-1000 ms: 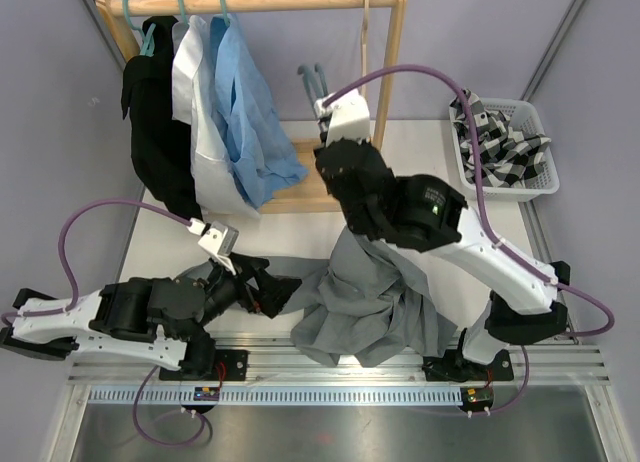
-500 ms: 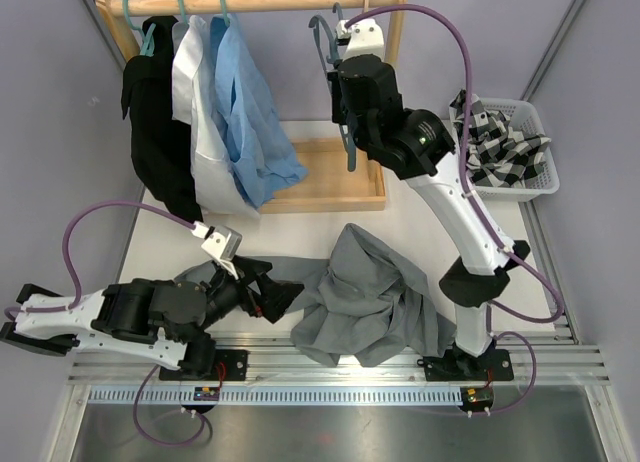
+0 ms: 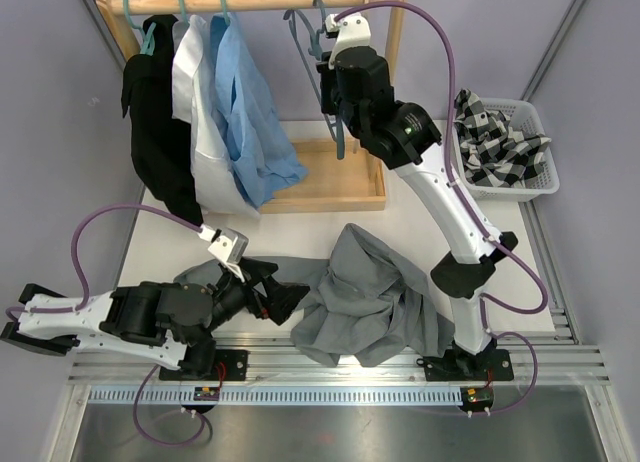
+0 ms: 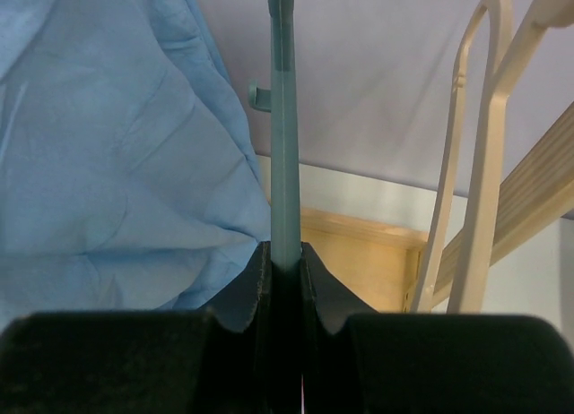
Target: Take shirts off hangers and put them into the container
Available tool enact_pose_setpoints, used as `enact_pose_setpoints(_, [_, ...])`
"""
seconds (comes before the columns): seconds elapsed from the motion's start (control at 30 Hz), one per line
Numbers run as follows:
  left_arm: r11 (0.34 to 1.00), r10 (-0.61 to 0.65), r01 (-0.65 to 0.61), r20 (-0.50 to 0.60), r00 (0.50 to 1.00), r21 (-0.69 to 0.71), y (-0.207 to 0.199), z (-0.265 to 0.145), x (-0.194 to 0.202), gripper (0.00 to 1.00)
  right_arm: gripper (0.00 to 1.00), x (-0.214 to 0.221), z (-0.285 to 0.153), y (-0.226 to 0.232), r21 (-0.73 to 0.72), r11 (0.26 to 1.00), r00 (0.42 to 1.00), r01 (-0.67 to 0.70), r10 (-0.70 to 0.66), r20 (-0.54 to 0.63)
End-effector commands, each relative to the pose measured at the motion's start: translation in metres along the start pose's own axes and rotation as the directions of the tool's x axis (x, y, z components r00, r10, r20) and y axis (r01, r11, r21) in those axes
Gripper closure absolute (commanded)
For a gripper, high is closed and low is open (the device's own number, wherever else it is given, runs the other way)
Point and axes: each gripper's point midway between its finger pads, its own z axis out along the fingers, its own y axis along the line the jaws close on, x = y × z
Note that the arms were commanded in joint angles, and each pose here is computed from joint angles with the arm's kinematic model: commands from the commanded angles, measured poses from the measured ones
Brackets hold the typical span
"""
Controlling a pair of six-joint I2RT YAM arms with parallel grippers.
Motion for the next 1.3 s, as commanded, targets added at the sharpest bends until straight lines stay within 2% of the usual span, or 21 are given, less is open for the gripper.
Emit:
enact_pose_setpoints(0.0, [0.999, -0.042, 0.042, 0.034, 0.999, 0.019, -0.007, 0.002, -0.007, 0.01, 1.0, -0.063, -0.027, -0.008, -0.029, 0.998, 0.982, -0.054, 0.058, 0.179])
enact_pose_setpoints(0.3, [0.998, -0.053, 0.052, 0.029, 0.998, 0.023, -0.008, 0.0, -0.009, 0.01, 1.0, -0.069, 0.002, -0.021, 0.06, 0.996, 0.969, -0.06, 0.044, 0.241])
enact_pose_setpoints(0.63, [0.997, -0.069, 0.069, 0.029, 0.997, 0.018, -0.004, -0.006, -0.014, 0.01, 1.0, -0.043, 0.053, -0.05, 0.093, 0.989, 0.975, -0.113, 0.092, 0.204])
enact_pose_setpoints(0.9, [0.998, -0.06, 0.06, 0.028, 0.998, 0.009, -0.007, -0.002, -0.014, 0.01, 1.0, -0.053, 0.036, -0.051, 0.062, 0.989, 0.971, -0.133, 0.117, 0.208])
enact_pose_setpoints(0.93, [0.998, -0.059, 0.058, 0.027, 0.998, 0.01, -0.008, -0.002, -0.013, 0.01, 0.98, -0.051, 0.034, -0.051, 0.059, 0.99, 0.973, -0.13, 0.116, 0.2])
enact_pose_setpoints(0.97, [0.998, -0.056, 0.056, 0.026, 0.998, 0.009, -0.008, -0.001, -0.013, 0.01, 0.61, -0.052, 0.031, -0.049, 0.046, 0.991, 0.973, -0.127, 0.116, 0.199])
enact_pose_setpoints(1.0, [0.998, -0.057, 0.056, 0.027, 0.998, 0.01, -0.009, -0.001, -0.013, 0.01, 0.48, -0.055, 0.027, -0.049, 0.041, 0.991, 0.973, -0.125, 0.114, 0.202])
enact_pose_setpoints(1.03, [0.998, -0.055, 0.055, 0.027, 0.998, 0.01, -0.009, -0.001, -0.013, 0.01, 0.39, -0.062, 0.017, -0.049, 0.03, 0.993, 0.972, -0.116, 0.107, 0.211])
enact_pose_setpoints(1.07, [0.998, -0.056, 0.056, 0.028, 0.998, 0.011, -0.01, -0.001, -0.014, 0.01, 0.13, -0.064, 0.013, -0.048, 0.021, 0.994, 0.971, -0.11, 0.103, 0.215])
enact_pose_setpoints(1.1, [0.998, -0.056, 0.056, 0.03, 0.998, 0.008, -0.01, 0.0, -0.015, 0.01, 0.01, -0.068, 0.007, -0.046, 0.01, 0.994, 0.97, -0.106, 0.101, 0.219])
enact_pose_setpoints(1.27, [0.999, -0.051, 0.051, 0.029, 0.998, 0.006, -0.011, 0.0, -0.016, 0.01, 0.01, -0.086, -0.058, -0.034, -0.048, 0.996, 0.965, -0.077, 0.087, 0.247])
